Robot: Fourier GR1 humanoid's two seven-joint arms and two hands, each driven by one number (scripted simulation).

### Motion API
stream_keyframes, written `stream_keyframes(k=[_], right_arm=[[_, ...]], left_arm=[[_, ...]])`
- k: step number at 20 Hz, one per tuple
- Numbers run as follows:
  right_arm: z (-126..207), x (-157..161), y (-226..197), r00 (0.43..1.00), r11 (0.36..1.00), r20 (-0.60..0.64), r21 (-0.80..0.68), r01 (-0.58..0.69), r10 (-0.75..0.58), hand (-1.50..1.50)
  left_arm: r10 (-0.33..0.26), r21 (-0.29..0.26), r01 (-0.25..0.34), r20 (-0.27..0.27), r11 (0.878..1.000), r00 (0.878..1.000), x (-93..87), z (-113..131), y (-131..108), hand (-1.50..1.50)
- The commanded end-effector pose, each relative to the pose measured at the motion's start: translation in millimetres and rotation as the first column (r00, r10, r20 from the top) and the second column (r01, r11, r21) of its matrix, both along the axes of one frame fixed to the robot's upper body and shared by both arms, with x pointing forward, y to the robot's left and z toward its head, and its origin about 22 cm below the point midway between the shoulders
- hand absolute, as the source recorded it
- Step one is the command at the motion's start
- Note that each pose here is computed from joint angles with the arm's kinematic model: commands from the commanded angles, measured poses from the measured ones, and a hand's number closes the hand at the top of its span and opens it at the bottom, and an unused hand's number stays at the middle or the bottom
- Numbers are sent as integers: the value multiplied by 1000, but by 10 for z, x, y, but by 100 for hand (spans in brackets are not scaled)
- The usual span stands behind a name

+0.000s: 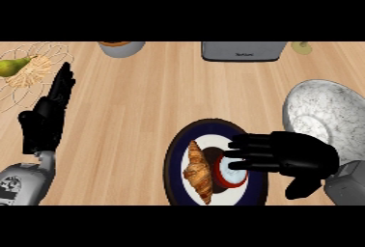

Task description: Pick the can from the plate and place it in the bowl

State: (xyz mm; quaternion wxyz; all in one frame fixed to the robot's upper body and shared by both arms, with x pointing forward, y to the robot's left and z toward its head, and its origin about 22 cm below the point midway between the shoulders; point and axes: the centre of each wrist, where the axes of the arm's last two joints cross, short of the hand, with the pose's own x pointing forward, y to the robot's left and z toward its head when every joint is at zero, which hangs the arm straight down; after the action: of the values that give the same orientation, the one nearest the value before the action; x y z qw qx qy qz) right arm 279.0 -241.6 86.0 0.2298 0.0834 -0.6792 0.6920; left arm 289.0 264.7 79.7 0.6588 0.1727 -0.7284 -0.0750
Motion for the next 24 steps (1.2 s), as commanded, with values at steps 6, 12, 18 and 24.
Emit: stream_keyframes(k=[6,12,18,24], right_arm=[[-281,-11,407,1000,999,-15,-35,23,-24,-150],[-544,74,550,1000,999,-22,-35,-21,20,-150],[-669,23,434,992,996,98,-45,-73,77,150],[-637,44,664,992,996,97,11,-85,83,150]], left_arm=[[-4,-6,4,-15,1000,1000,-22,-169,29,0],[5,6,-5,4,1000,1000,51,28,145,0],[8,-6,-8,2,1000,1000,163,82,10,0],[-11,8,11,-9,1000,1000,34,-93,-72,0]])
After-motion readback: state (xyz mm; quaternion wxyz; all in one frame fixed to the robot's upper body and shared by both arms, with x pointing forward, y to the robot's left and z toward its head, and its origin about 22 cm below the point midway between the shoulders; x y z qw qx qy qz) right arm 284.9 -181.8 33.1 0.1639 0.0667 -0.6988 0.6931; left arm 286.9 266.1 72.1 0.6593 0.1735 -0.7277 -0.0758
